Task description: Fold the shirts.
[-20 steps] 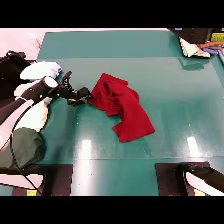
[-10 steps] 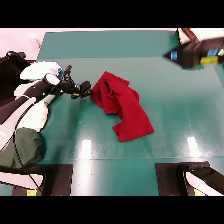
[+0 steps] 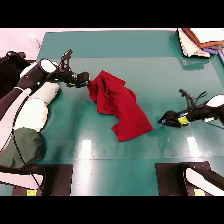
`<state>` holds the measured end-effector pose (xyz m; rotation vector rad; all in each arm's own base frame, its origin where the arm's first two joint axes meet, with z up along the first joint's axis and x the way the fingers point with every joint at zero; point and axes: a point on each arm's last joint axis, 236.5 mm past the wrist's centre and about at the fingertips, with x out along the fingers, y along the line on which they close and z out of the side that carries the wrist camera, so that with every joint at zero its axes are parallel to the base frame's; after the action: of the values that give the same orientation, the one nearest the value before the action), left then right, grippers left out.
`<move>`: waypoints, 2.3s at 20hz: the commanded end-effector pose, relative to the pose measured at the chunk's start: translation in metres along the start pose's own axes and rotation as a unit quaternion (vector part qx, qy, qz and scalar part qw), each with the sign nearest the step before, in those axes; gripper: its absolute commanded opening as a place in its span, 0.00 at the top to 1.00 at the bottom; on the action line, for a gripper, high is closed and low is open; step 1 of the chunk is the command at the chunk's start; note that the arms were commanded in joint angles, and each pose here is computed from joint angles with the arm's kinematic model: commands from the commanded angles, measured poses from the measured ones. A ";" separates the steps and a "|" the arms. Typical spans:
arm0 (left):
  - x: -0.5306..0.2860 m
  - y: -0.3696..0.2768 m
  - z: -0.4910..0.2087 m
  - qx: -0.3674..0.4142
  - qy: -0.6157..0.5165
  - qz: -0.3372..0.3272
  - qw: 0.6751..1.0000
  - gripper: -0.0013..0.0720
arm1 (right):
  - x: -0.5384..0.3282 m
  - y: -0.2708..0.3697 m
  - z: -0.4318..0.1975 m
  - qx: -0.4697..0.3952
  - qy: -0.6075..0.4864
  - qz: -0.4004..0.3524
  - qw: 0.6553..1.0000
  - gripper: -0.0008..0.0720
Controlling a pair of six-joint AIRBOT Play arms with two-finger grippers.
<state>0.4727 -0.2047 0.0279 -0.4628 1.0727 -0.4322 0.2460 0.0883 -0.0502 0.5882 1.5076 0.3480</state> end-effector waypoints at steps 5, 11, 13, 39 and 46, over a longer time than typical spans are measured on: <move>-0.002 0.001 -0.004 0.008 0.013 0.005 1.000 0.95 | 0.068 0.028 0.006 -0.050 0.047 0.011 0.998 0.53; -0.084 -0.022 0.045 0.042 -0.070 -0.001 0.997 0.95 | -0.021 0.064 0.052 -0.186 -0.039 -0.047 0.981 0.97; -0.180 -0.052 0.088 0.093 -0.174 0.000 0.980 0.95 | -0.108 0.094 0.069 -0.231 -0.138 -0.066 0.961 0.97; -0.175 -0.051 0.098 0.145 -0.134 0.012 0.980 0.95 | -0.169 0.018 0.116 -0.059 -0.127 -0.176 0.974 0.97; -0.099 0.047 0.087 0.021 -0.033 0.036 0.999 0.27 | -0.115 0.026 0.179 -0.055 -0.088 -0.113 0.988 0.50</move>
<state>0.5196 -0.1170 0.1448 -0.3428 0.8907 -0.4098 0.4022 0.0064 0.0627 0.3041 1.3393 0.1475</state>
